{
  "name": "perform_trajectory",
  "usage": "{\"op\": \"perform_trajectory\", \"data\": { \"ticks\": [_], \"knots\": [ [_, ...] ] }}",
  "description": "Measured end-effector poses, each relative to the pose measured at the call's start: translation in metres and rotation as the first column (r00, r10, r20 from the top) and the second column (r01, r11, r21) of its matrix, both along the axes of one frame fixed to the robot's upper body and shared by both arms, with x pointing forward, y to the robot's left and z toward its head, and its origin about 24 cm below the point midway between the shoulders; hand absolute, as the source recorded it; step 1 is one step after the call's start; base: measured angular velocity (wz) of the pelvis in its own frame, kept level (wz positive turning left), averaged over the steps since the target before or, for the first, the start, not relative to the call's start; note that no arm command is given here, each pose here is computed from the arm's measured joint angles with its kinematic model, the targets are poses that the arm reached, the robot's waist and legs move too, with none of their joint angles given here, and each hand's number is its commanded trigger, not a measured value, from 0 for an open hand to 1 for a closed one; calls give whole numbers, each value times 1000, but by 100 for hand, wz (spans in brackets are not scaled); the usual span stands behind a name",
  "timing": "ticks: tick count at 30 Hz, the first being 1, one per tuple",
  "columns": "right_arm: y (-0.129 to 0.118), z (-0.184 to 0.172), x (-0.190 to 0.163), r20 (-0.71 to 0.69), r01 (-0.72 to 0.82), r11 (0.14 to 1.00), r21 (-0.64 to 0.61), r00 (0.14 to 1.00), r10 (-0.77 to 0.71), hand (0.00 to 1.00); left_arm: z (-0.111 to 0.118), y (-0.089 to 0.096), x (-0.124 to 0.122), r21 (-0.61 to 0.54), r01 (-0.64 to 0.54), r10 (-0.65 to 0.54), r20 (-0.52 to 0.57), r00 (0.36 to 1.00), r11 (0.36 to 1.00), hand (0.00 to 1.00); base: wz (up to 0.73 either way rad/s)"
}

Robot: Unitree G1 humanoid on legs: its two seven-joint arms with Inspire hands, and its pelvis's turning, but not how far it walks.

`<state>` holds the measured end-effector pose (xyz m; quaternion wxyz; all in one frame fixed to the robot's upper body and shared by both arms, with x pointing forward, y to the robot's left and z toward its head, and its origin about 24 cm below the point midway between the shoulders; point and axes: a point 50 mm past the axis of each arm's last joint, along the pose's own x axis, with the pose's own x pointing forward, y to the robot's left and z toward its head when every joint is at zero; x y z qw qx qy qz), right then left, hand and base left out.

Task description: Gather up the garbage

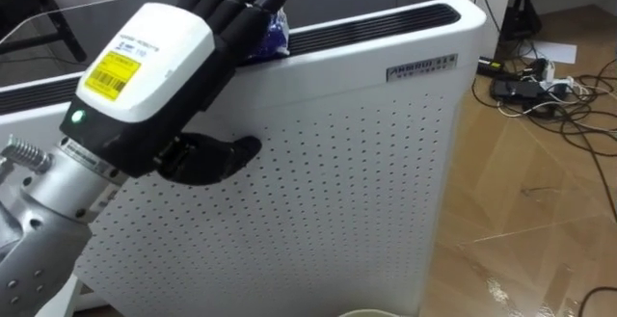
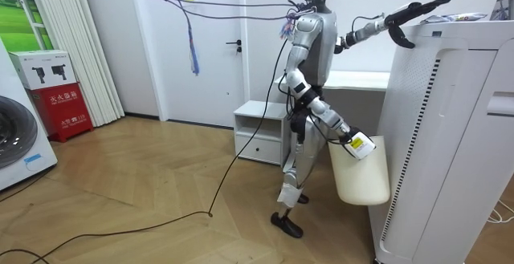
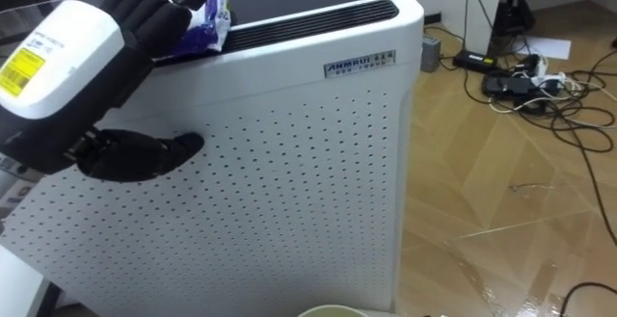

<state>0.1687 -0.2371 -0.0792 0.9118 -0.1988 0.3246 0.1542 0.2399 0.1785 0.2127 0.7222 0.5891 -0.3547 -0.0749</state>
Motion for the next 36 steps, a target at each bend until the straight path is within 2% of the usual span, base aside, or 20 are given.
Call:
{"op": "perform_trajectory", "data": {
  "ticks": [5, 6, 8, 9, 10, 11, 13, 19, 31, 36],
  "knots": [
    [0, -1, 0, -8, -1, 1000, 1, 1000, 1, 100, -6, 5, 6, -24, -15, 14, -50, 999, 1000, 1, 1],
    [0, -1, -1, -17, 0, 1000, 1, 1000, 0, 100, -9, 7, 8, -33, -18, 16, -75, 997, 999, 5, 0],
    [0, -2, -2, -30, 5, 1000, 2, 1000, -5, 100, -13, 11, 11, -60, -26, 18, -126, 992, 998, 47, -2],
    [1, -3, -2, -36, 8, 1000, 3, 999, -8, 100, -16, 14, 14, -81, -31, 18, -162, 987, 996, 53, -4],
    [2, -4, -3, -46, 11, 1000, 6, 999, -11, 100, -18, 16, 15, -92, -35, 18, -183, 983, 995, 95, 0],
    [3, -5, -3, -52, 13, 1000, 8, 999, -13, 100, -18, 16, 16, -94, -38, 19, -192, 981, 995, 100, 0],
    [5, -7, -4, -72, 19, 1000, 14, 997, -18, 100, -20, 20, 19, -102, -63, 40, -220, 975, 993, 100, -2],
    [3, -10, -7, -117, 31, 999, 10, 993, -30, 100, -2, 28, 25, -113, -106, 85, -181, 980, 988, 100, -2],
    [-1, -12, -9, -159, 61, 998, -16, 985, -63, 100, 2, 54, 34, -146, -262, 230, -203, 952, 954, 100, -9],
    [-2, -12, -9, -167, 65, 998, -19, 984, -67, 100, 3, 55, 33, -150, -276, 244, -203, 948, 949, 100, 0]
  ]
}}
